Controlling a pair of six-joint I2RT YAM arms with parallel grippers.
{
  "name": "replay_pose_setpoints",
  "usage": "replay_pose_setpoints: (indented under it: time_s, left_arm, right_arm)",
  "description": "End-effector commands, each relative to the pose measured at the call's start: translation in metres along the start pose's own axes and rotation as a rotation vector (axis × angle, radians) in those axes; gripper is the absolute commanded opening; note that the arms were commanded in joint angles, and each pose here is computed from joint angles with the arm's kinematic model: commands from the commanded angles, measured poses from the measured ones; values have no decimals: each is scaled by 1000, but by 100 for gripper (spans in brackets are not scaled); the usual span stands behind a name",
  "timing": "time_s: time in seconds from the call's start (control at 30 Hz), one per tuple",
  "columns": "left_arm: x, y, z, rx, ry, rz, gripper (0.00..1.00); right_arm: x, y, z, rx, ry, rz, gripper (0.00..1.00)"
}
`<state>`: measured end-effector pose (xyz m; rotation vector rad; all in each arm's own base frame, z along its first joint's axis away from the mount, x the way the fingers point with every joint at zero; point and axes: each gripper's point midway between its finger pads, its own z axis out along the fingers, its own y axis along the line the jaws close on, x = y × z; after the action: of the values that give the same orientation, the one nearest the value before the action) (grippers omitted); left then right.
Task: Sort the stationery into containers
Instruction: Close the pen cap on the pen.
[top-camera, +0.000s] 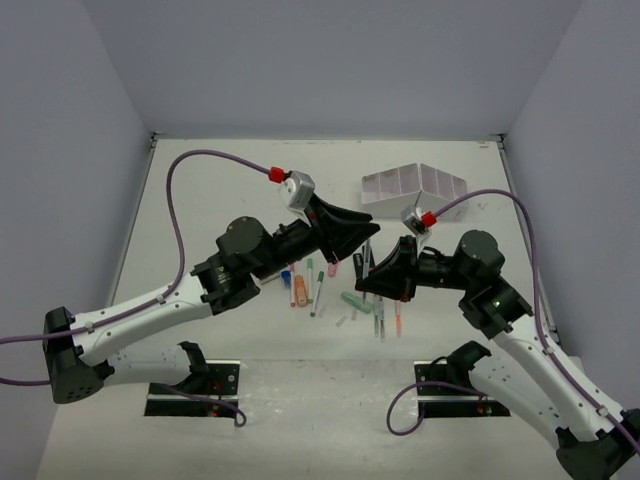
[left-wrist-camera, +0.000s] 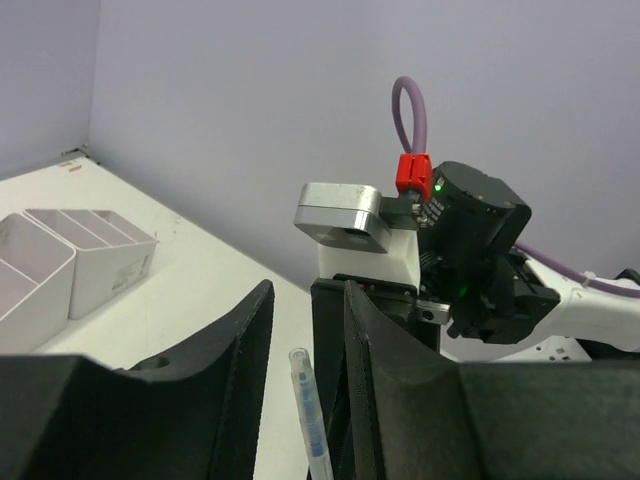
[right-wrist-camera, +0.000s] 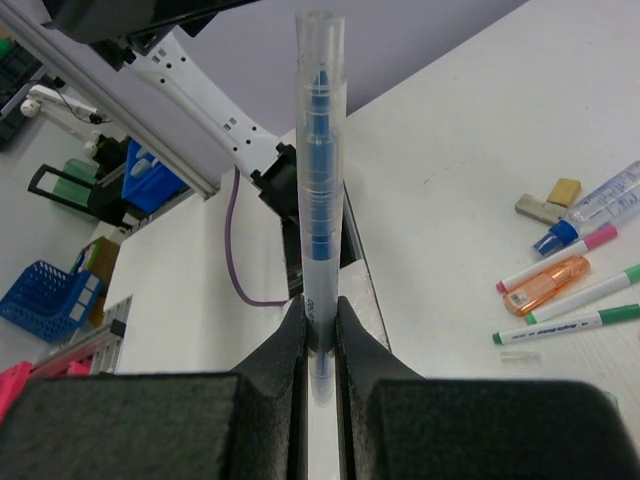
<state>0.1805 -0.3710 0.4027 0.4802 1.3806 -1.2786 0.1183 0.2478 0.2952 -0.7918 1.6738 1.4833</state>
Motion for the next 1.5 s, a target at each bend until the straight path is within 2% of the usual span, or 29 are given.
replay_pose_setpoints:
  time_s: [0.0,0.07,0.2,0.27,0.33,0.37,0.57,0.77,1.03,1.17,1.3,1.47]
  left_arm:
    - [8,-1,4,6,59,33,32]
    - [8,-6,4,33,67,29,25]
    - [11,-14,1,76,85,18,25]
    - [12,-16,0,84,87,16,16]
    - [14,-16,0,85,96,13,2]
    - [15,-15,0,82,97,12,0]
    - [37,-8,0,73,151,-15,0]
    - [82,5,-8,46,254,-85,0]
    - [119,0,-24,76,341,-132,0]
    - [111,-2,-24,80,330,-115,0]
    - [84,-5,-16,63,294,-37,0]
    - [42,-18,0,84,211,32,0]
  right_arm:
    - [-16,12,-3,-9,-24,-74,0]
    - [-18,11,-3,0,-27,-73,0]
    - [-22,11,-2,10,-36,-67,0]
    - [-24,12,-3,12,-43,-72,0]
    - [-28,13,-4,20,-53,-78,0]
    - [-29,13,-4,25,-56,-79,0]
    - [-59,12,-6,95,-126,-120,0]
    - [-137,31,-13,171,-259,-250,0]
    - [-199,45,-15,215,-353,-351,0]
    - [-190,27,2,197,-280,-340,0]
    - [-127,-21,32,159,-134,-235,0]
    - [-91,-43,47,132,-94,-154,0]
